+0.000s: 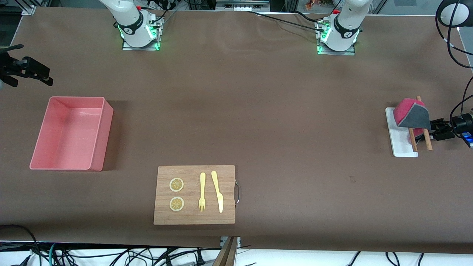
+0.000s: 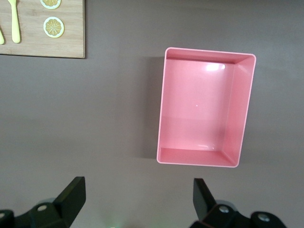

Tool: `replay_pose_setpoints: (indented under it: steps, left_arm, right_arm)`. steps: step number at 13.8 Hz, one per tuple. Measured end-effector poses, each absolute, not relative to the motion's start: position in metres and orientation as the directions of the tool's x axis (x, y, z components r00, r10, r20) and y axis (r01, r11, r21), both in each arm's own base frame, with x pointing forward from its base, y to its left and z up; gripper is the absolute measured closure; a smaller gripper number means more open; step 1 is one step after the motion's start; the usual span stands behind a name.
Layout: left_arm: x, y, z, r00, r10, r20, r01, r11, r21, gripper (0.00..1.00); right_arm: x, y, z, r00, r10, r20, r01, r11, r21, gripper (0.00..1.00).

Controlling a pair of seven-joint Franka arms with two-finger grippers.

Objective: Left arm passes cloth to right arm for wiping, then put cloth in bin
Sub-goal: 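Lower the left gripper to the grey-pink cloth on the white stand, then grasp the cloth with the left gripper and lift it off the stand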

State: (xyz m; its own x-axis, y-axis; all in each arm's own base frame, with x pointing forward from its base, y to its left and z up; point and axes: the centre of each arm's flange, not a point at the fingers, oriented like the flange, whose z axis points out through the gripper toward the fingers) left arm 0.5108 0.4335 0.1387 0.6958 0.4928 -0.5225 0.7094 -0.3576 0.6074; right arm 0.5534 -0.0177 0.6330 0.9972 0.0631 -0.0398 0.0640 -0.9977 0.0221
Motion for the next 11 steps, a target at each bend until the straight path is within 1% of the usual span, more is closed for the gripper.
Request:
replay_pose_setpoints:
  steps: [1, 2, 4, 5, 6, 7, 9, 11]
  left_arm:
    - [0.512, 0.432, 0.137, 0.695, 0.491, -0.525, 0.711, -0.357, 0.607, 0.26]
    - [0.512, 0.432, 0.136, 0.694, 0.491, -0.527, 0.712, -0.355, 0.606, 0.27]
    - [0.511, 0.432, 0.136, 0.693, 0.49, -0.528, 0.713, -0.354, 0.606, 0.48]
    - [0.511, 0.432, 0.136, 0.693, 0.488, -0.531, 0.713, -0.353, 0.606, 0.61]
    - [0.51, 0.432, 0.137, 0.694, 0.482, -0.536, 0.713, -0.35, 0.608, 0.7]
    - [0.509, 0.432, 0.137, 0.694, 0.477, -0.539, 0.712, -0.349, 0.609, 0.81]
    - [0.508, 0.431, 0.14, 0.698, 0.46, -0.548, 0.71, -0.346, 0.613, 0.98]
    - [0.51, 0.429, 0.149, 0.709, 0.43, -0.559, 0.701, -0.347, 0.623, 0.97]
  right_arm:
    - [0.553, -0.018, 0.633, 0.997, 0.063, -0.04, 0.064, -0.998, 0.022, 0.0]
    - [0.553, -0.018, 0.633, 0.997, 0.062, -0.04, 0.063, -0.998, 0.022, 0.0]
    - [0.554, -0.021, 0.632, 0.997, 0.057, -0.041, 0.058, -0.998, 0.022, 0.0]
    - [0.555, -0.024, 0.63, 0.998, 0.053, -0.046, 0.054, -0.998, 0.022, 0.0]
    - [0.558, -0.026, 0.625, 0.997, 0.049, -0.053, 0.05, -0.999, 0.021, 0.0]
    - [0.561, -0.027, 0.62, 0.997, 0.047, -0.057, 0.048, -0.999, 0.021, 0.0]
    - [0.566, -0.027, 0.613, 0.997, 0.048, -0.064, 0.049, -0.999, 0.02, 0.0]
    - [0.568, -0.026, 0.609, 0.996, 0.051, -0.072, 0.052, -0.998, 0.019, 0.0]
